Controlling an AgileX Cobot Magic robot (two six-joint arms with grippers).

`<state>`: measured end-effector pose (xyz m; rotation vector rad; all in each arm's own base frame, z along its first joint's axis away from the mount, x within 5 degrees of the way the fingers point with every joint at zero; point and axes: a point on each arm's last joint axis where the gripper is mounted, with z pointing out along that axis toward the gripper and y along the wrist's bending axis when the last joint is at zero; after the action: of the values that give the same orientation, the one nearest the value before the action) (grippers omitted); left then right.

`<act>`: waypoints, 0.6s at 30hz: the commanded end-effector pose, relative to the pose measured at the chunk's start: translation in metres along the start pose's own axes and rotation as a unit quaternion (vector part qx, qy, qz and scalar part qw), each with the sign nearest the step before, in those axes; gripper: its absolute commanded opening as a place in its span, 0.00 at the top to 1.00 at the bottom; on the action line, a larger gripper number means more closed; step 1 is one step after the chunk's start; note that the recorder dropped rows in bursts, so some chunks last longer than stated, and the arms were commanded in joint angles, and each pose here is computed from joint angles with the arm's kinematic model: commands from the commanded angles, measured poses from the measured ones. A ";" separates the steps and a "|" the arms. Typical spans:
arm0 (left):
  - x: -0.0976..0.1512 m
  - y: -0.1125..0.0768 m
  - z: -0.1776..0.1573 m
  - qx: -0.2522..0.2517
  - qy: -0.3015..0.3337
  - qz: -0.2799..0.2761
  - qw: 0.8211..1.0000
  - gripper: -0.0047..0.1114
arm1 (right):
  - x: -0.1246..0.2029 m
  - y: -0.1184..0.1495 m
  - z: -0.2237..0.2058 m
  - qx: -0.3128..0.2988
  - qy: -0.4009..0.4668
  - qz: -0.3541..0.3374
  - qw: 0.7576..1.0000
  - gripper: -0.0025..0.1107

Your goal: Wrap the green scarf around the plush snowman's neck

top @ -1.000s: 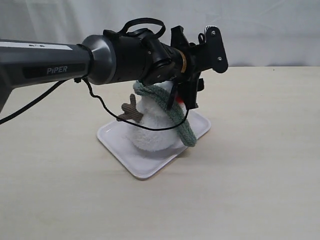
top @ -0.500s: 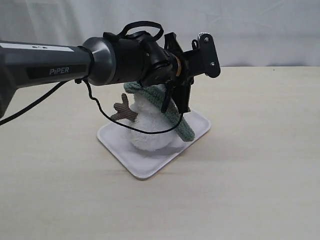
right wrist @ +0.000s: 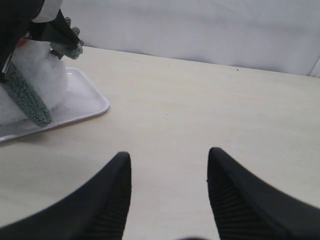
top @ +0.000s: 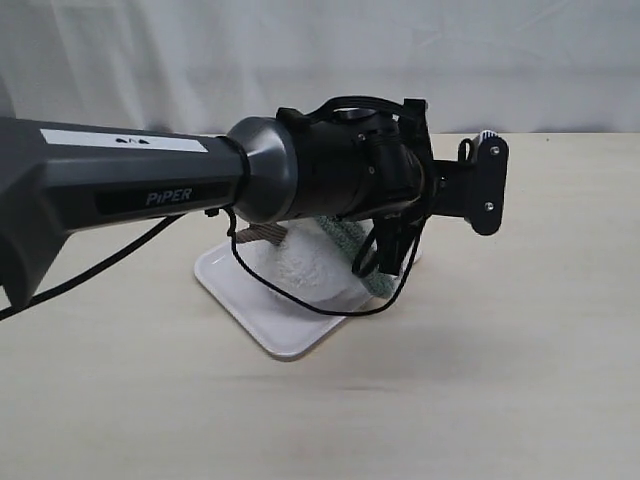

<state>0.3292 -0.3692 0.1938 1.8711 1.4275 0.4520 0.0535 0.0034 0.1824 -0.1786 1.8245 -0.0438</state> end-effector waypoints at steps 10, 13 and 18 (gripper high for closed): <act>-0.001 -0.019 -0.002 0.091 0.031 -0.056 0.994 0.96 | 0.000 0.000 0.000 0.001 -0.003 0.001 1.000 0.57; -0.001 -0.020 -0.002 0.093 0.033 -0.056 0.994 0.96 | 0.000 0.000 0.000 0.001 -0.003 0.001 1.000 0.57; -0.001 -0.018 -0.003 0.085 0.032 -0.051 0.995 0.82 | 0.000 0.000 0.000 0.001 -0.003 0.001 1.000 0.57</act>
<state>0.3156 -0.3646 0.1800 1.9265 1.6497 0.3547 0.0535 0.0034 0.1824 -0.1786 1.8245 -0.0438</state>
